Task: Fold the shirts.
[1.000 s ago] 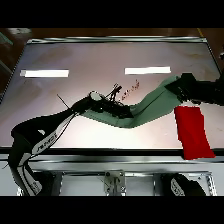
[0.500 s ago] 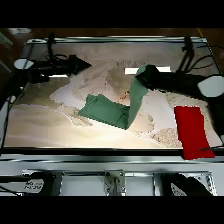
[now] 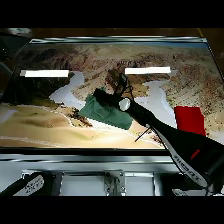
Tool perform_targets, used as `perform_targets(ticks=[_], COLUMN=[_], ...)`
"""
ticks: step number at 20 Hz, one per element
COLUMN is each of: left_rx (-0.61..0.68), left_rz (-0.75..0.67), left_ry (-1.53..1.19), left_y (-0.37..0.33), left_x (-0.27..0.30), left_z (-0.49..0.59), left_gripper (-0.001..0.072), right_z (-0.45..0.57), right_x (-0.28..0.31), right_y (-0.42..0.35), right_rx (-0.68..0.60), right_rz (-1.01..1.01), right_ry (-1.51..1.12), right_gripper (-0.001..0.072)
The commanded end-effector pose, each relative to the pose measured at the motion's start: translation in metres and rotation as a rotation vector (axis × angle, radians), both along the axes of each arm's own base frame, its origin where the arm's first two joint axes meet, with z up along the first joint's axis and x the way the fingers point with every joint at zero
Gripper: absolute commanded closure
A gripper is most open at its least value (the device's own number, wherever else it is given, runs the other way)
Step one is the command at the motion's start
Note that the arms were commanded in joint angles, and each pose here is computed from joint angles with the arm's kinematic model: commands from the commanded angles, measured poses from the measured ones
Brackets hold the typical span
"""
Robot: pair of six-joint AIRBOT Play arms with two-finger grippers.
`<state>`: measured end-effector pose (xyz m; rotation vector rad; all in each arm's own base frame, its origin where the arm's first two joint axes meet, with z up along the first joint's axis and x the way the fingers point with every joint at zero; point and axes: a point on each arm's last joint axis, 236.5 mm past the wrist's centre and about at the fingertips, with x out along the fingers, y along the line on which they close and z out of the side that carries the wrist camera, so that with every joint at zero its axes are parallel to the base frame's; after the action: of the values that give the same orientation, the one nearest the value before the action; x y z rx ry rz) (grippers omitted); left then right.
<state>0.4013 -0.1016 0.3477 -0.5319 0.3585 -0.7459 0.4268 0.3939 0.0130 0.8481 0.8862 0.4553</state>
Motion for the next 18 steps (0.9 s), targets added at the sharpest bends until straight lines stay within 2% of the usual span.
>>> perform_targets(ticks=[1, 4, 7, 9, 11, 13, 14, 15, 16, 18], left_rx=[0.034, 0.033, 0.041, 0.054, 0.065, 0.076, 0.079, 0.085, 0.092, 0.096], left_rz=[0.008, 0.01, 0.016, 0.022, 0.025, 0.024, 0.024, 0.026, 0.026, 0.024], left_ry=[-0.048, -0.043, -0.026, -0.018, -0.021, -0.033, -0.034, -0.032, -0.029, -0.026], left_y=[0.003, 0.004, 0.007, 0.009, 0.01, 0.011, 0.011, 0.012, 0.012, 0.012], left_x=[-0.025, -0.022, -0.016, -0.014, -0.013, -0.013, -0.013, -0.013, -0.013, -0.013], left_z=[0.018, 0.015, 0.008, 0.003, 0.002, 0.002, 0.002, 0.001, -0.001, -0.002], left_gripper=[0.0674, 0.0673, 0.0673, 0.0673, 0.0673, 0.0673, 0.0673, 0.0673, 0.0673, 0.0673], right_z=[-0.04, -0.021, 0.012, 0.033, 0.029, -0.002, -0.021, -0.035, -0.042, -0.051], right_x=[-0.002, 0.009, 0.029, 0.033, 0.022, -0.009, -0.033, -0.056, -0.071, -0.073], right_y=[0.018, 0.023, 0.018, 0.0, -0.04, -0.117, -0.169, -0.215, -0.241, -0.251], right_rx=[0.041, 0.067, 0.087, 0.016, -0.138, -0.354, -0.469, -0.551, -0.569, -0.492], right_rz=[-0.089, -0.094, -0.089, -0.001, 0.159, 0.291, 0.304, 0.292, 0.283, 0.236], right_ry=[0.087, 0.05, -0.019, -0.087, -0.065, 0.13, 0.301, 0.473, 0.583, 0.635], right_gripper=[0.0512, 0.0254, 0.0248, 0.025, 0.025, 0.0247, 0.0058, 0.0017, 0.0017, 0.0017])
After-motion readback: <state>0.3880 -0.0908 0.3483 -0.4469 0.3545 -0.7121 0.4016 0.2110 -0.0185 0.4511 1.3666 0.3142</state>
